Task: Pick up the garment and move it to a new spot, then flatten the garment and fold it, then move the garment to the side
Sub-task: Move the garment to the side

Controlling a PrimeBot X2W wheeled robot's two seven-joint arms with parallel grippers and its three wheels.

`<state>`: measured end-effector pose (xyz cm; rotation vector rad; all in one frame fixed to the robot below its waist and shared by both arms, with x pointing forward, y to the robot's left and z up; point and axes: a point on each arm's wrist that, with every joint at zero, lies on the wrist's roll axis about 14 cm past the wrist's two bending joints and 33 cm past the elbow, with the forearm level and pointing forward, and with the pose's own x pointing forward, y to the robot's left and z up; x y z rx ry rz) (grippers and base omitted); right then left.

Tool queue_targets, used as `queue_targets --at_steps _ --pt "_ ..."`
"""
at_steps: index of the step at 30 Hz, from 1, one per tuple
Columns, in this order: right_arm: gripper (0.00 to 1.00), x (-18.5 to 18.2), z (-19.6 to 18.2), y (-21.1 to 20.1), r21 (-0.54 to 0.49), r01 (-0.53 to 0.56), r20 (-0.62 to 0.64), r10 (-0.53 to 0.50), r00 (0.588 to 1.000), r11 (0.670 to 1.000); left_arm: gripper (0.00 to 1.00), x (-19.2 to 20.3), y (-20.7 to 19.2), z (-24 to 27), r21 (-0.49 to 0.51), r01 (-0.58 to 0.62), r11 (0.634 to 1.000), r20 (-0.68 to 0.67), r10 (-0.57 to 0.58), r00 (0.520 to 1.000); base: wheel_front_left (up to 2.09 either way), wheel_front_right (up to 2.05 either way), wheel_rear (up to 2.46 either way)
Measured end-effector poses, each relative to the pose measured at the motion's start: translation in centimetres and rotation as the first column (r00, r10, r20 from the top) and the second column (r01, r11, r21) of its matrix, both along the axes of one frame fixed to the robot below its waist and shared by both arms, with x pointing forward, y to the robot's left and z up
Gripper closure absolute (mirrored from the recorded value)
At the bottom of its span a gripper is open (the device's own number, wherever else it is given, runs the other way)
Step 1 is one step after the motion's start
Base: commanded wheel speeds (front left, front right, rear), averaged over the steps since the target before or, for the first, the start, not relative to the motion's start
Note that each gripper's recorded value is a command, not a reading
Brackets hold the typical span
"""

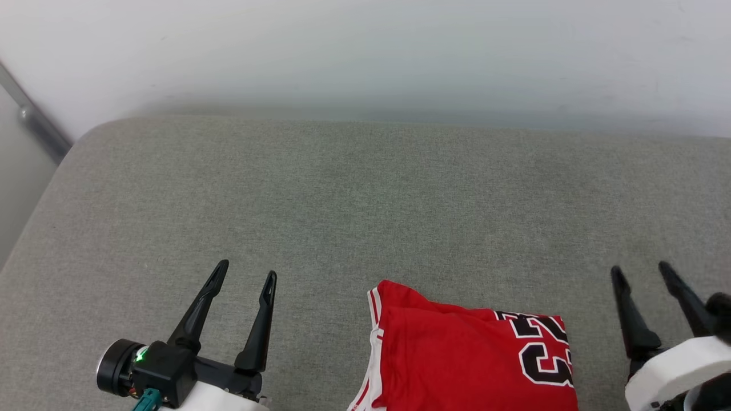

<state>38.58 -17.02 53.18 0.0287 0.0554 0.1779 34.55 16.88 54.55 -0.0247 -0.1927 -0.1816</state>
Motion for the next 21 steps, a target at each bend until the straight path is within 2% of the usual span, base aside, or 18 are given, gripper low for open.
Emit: queue_targets --at_steps 2,5,11,16,21 --pt "0.00 -0.4 -2.0 0.5 -0.010 -0.040 -0.135 0.038 0.990 0.999 0.00 0.0 0.0 -0.1 0.000 -0.001 1.000 -0.004 0.001 1.000 0.00 0.00 0.00" --pt "0.00 -1.5 -4.9 1.3 -0.023 -0.112 -0.348 0.097 0.933 0.993 0.00 0.2 0.0 -0.4 -0.003 -0.001 1.000 -0.013 0.001 1.000 0.00 0.00 0.00" --pt "0.00 -3.8 -8.8 1.8 -0.005 -0.177 -0.651 0.132 0.748 0.984 0.00 0.8 0.0 -0.8 -0.003 -0.005 1.000 -0.027 0.004 1.000 0.00 0.00 0.00" --pt "0.00 -4.6 -11.5 2.3 -0.004 -0.201 -0.778 0.124 0.616 0.980 0.00 1.2 0.3 -1.4 -0.002 -0.014 1.000 -0.047 0.014 0.999 0.00 0.00 0.00" --pt "0.00 -4.6 -13.8 3.9 0.041 -0.216 -0.838 0.152 0.524 0.975 0.00 1.5 1.1 -2.1 0.006 -0.039 0.999 -0.071 0.040 0.997 0.00 0.00 0.00"
